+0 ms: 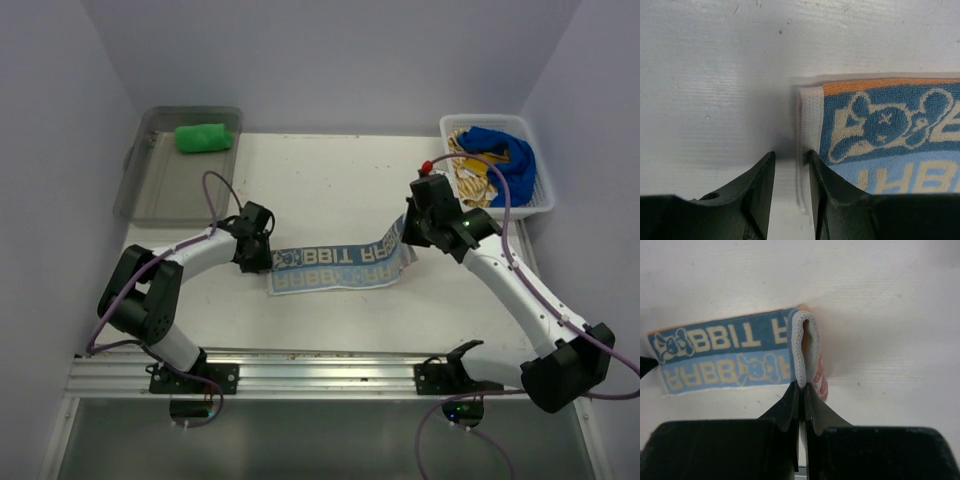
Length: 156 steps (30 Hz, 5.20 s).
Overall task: Roll the towels
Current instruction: Fold the towel
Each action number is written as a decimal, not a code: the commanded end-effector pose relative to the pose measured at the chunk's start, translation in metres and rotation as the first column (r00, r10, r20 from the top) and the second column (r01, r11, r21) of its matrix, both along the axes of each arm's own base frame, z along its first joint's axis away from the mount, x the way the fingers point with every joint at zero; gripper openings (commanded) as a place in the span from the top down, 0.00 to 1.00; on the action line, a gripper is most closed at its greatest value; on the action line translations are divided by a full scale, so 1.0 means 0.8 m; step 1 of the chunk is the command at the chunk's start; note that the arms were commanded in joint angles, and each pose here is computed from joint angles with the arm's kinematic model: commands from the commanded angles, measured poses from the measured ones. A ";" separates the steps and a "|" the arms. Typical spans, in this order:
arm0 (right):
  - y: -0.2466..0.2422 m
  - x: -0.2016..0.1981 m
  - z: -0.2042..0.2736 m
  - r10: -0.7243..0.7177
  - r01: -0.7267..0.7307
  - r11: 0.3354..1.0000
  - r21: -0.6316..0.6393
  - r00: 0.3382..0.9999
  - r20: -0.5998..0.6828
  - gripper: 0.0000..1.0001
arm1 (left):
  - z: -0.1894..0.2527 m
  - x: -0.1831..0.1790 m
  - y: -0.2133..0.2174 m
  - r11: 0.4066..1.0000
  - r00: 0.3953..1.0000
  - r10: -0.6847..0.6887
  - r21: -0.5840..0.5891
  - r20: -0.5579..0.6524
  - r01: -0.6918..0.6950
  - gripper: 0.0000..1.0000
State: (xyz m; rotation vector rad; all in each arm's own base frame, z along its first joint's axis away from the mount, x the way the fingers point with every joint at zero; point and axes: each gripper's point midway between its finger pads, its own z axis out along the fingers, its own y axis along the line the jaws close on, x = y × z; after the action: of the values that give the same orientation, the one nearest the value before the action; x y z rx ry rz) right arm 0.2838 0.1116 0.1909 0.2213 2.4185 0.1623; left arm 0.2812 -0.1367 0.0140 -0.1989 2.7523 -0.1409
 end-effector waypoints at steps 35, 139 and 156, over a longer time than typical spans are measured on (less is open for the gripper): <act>0.385 0.000 -0.105 0.398 -0.371 0.906 0.203 0.910 -0.115 1.00 | -0.019 -0.001 -0.018 0.998 0.999 -0.040 -0.053 -0.037 0.038 0.65; 0.149 0.070 -0.122 0.120 -0.133 0.986 -0.097 0.985 -0.126 0.94 | 0.098 0.009 -0.051 0.986 0.992 -0.074 -0.145 0.102 0.088 0.71; 0.126 0.046 -0.218 0.109 -0.138 0.986 -0.090 0.956 -0.273 0.99 | 0.009 -0.008 -0.052 0.990 0.992 -0.120 -0.077 -0.048 0.116 0.71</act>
State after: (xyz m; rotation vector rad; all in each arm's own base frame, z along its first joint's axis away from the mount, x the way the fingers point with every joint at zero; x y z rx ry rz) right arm 0.3366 0.2174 0.0175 0.0259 2.6870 0.0199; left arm 0.2600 -0.1773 0.0201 -0.0906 2.8476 -0.3157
